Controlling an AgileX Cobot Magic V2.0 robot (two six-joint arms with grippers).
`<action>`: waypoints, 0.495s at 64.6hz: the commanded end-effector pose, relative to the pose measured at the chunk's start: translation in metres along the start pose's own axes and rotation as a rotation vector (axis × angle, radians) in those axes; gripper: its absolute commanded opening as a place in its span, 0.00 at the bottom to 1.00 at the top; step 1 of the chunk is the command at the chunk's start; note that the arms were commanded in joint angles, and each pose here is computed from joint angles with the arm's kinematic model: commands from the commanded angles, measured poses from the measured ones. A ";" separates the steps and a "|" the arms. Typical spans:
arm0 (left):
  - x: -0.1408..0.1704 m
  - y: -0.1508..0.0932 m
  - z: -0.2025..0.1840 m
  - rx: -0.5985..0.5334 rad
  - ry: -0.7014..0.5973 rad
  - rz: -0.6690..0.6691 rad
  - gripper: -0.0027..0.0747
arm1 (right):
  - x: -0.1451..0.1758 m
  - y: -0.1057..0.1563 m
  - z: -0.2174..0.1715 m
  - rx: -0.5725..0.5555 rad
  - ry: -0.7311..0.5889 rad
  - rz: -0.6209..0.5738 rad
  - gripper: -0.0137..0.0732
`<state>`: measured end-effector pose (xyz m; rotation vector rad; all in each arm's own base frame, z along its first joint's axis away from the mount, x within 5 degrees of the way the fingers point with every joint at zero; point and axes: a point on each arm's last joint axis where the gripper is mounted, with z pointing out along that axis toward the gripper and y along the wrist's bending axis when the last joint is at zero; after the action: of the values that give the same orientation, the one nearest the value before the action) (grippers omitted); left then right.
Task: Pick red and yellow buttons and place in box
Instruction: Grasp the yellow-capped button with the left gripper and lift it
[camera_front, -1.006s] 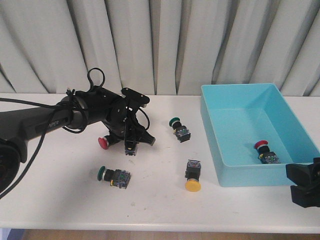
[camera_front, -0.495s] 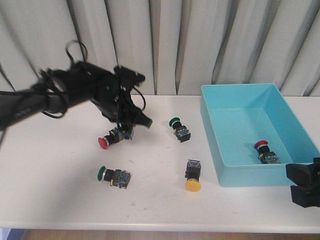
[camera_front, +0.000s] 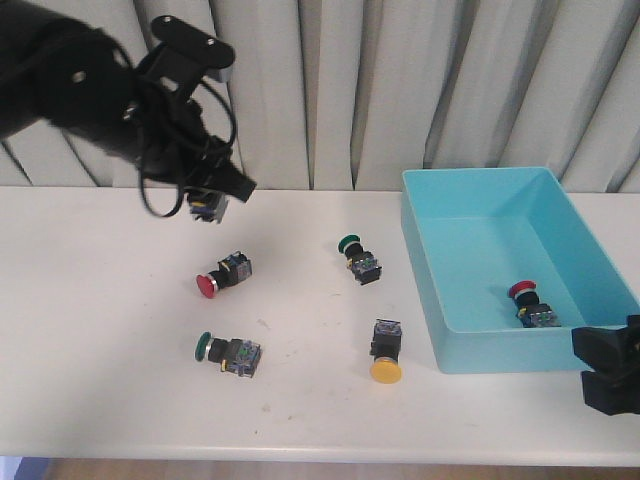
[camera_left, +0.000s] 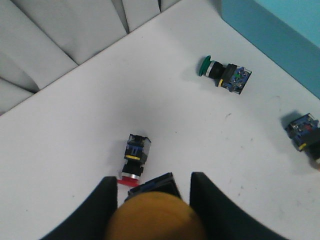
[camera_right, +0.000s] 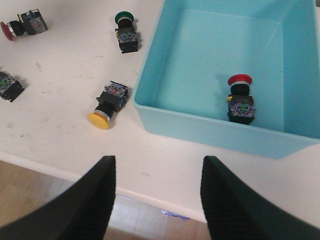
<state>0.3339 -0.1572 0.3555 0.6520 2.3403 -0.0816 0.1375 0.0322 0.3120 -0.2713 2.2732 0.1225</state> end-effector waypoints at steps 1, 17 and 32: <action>0.008 0.003 -0.037 -0.016 -0.132 -0.001 0.27 | -0.013 0.000 -0.007 0.005 -0.093 -0.006 0.59; 0.075 0.007 -0.043 -0.020 -0.050 -0.018 0.27 | -0.013 0.000 -0.007 0.005 -0.093 -0.006 0.59; 0.102 -0.003 -0.031 0.114 -0.015 -0.049 0.27 | -0.013 0.000 -0.007 0.004 -0.093 -0.005 0.59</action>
<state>0.2512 -0.1012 0.2983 0.6608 2.4704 -0.1135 0.1375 0.0322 0.3120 -0.2715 2.2731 0.1216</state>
